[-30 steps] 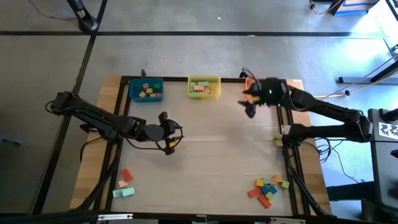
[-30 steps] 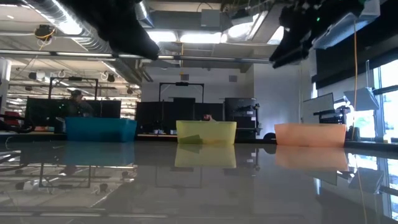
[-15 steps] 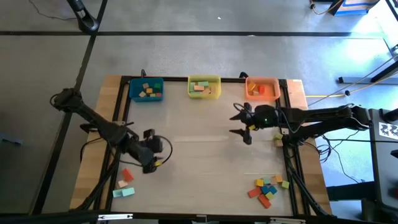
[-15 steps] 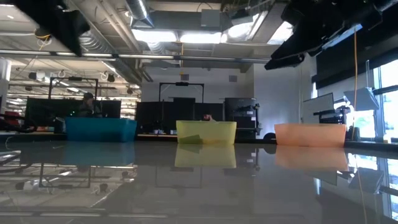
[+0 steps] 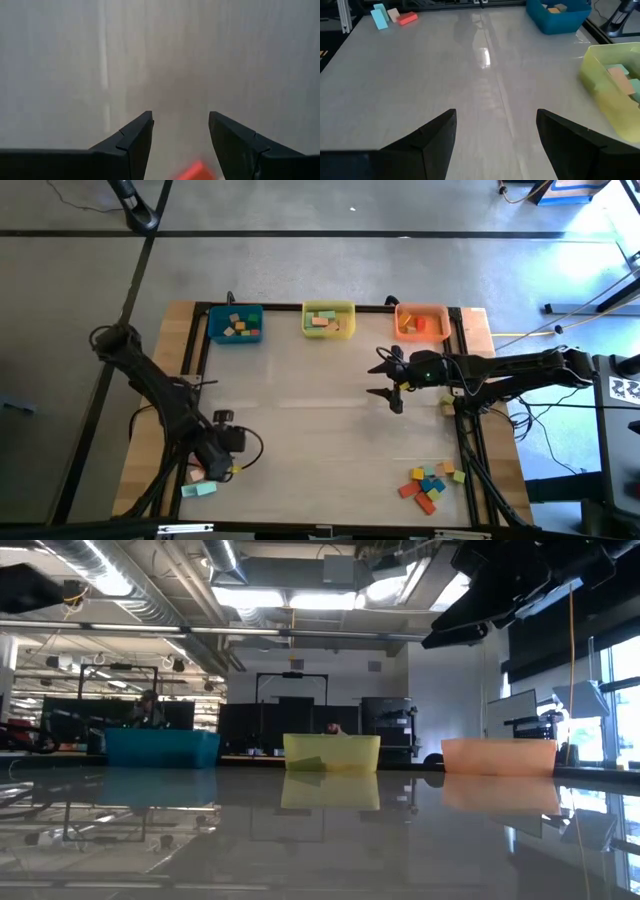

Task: Sort blocks by size
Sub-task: Put the orange rectangle block into the yellow bin

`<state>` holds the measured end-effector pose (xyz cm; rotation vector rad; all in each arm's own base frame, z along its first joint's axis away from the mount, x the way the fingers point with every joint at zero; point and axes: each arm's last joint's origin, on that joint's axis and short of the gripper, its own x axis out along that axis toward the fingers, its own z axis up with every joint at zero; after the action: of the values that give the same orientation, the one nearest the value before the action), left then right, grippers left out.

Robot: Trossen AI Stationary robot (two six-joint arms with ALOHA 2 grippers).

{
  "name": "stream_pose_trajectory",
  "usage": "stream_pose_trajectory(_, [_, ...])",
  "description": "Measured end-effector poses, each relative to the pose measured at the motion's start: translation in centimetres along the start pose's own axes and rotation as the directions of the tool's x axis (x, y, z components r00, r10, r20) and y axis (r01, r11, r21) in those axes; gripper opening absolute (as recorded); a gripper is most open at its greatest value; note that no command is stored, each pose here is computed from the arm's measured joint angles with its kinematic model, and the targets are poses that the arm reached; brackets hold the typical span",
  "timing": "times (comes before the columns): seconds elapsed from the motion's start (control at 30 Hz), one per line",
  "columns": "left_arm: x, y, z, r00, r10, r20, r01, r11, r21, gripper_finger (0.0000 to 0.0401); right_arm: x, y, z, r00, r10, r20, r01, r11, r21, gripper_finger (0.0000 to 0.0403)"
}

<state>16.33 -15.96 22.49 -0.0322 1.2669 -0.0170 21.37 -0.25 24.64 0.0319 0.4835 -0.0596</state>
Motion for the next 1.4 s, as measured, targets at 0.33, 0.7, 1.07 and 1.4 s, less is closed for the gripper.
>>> stream_pose_trajectory(0.33, [2.4, -2.5, -2.5, 0.979, 0.061, -0.195, -0.033, 0.989, 0.145, 0.0182, 0.0, -0.1, 0.0, 1.000, -0.025, 0.003, 0.025, 0.999, -0.024, 0.0273])
stream_pose_trajectory(0.7, [5.5, -4.8, -5.3, 0.919, 0.170, -0.356, -0.018, 0.919, 0.393, 0.0182, 0.0, -0.1, 0.0, 1.000, -0.027, 0.003, 0.027, 0.999, -0.024, 0.0273])
stream_pose_trajectory(1.07, [5.7, -5.0, -5.6, 0.906, 0.157, -0.394, 0.003, 0.927, 0.376, 0.0182, 0.0, -0.1, 0.0, 1.000, -0.027, 0.004, 0.027, 0.999, -0.024, 0.0273])
stream_pose_trajectory(1.4, [6.1, -3.8, -3.7, 0.939, 0.258, -0.225, -0.199, 0.946, 0.255, 0.0182, 0.0, -0.1, 0.0, 1.000, -0.027, 0.005, 0.027, 0.999, -0.023, 0.0273])
